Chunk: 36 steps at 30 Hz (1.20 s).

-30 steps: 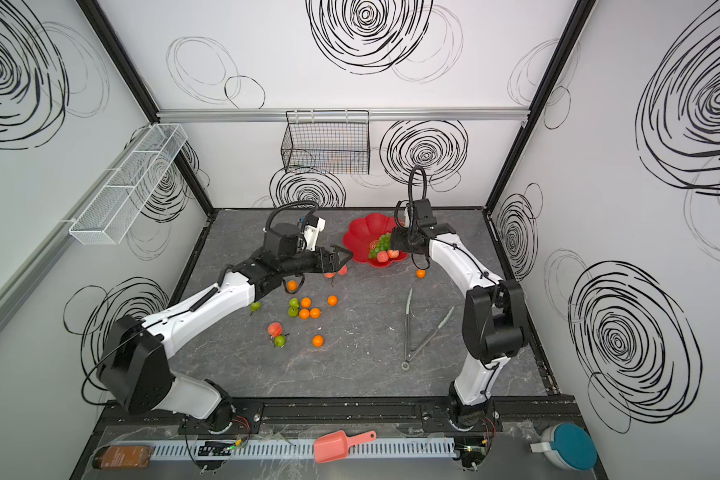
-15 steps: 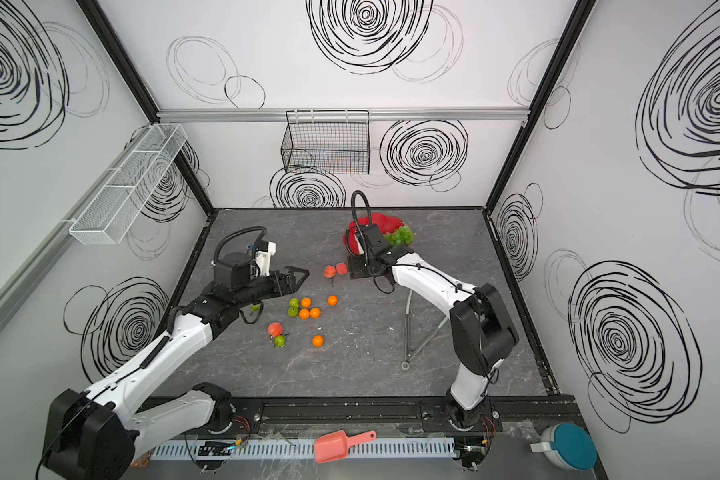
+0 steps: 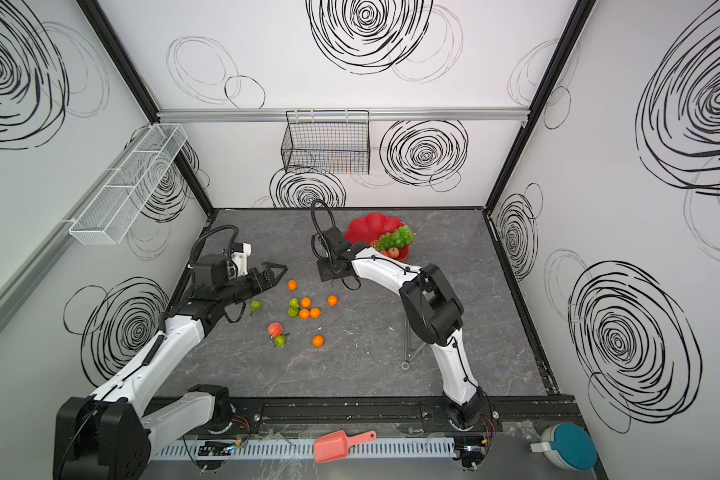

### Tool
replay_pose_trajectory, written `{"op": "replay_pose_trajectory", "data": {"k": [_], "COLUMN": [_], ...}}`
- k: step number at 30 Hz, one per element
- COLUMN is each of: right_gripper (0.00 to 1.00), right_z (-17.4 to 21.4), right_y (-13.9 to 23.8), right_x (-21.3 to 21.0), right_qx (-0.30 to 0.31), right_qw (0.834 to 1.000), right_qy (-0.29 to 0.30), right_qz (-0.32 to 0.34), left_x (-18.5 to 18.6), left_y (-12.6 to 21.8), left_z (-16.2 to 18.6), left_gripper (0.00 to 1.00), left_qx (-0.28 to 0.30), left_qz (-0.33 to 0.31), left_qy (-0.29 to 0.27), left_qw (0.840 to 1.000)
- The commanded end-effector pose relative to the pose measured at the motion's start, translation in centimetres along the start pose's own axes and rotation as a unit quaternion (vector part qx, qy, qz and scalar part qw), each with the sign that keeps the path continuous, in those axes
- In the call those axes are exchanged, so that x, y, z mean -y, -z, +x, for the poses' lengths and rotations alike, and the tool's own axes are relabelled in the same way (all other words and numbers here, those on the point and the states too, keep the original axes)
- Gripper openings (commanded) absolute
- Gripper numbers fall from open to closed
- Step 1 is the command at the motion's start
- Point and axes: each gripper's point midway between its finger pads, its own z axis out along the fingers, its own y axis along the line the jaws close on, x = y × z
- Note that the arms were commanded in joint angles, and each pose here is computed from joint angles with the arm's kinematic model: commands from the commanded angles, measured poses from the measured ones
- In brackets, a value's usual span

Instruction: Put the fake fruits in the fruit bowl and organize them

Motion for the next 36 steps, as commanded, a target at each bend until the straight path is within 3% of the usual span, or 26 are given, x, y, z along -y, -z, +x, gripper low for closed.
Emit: {"op": "replay_pose_trajectory", "data": {"k": [1,14,36], "right_gripper": [0.61,0.6,0.61], "right_z": [-0.8,-2.0,0.3], "right_y": [-0.4,-3.9,-6.1], "right_x": [0.5,0.9,1.8], "right_qx": [-0.005,-0.039,-0.085], "right_qw": [1.0,0.999,0.995], "right_qy": [0.006,0.018,0.03], "right_qz": [0.02,0.022,0.041], "left_x": [1.1,0.2,0.0], "left_y": [-0.3,-1.8,-2.2], "left_z": [-1.7,-0.7,-0.5], "left_gripper": [0.96,0.96,0.96], "left_qx": [0.022,-0.003,-0.01], "left_qz": [0.025,0.031,0.035], "left_qy": [-0.006,-0.004,0.002], "left_qw": [0.999,1.0,0.999]}}
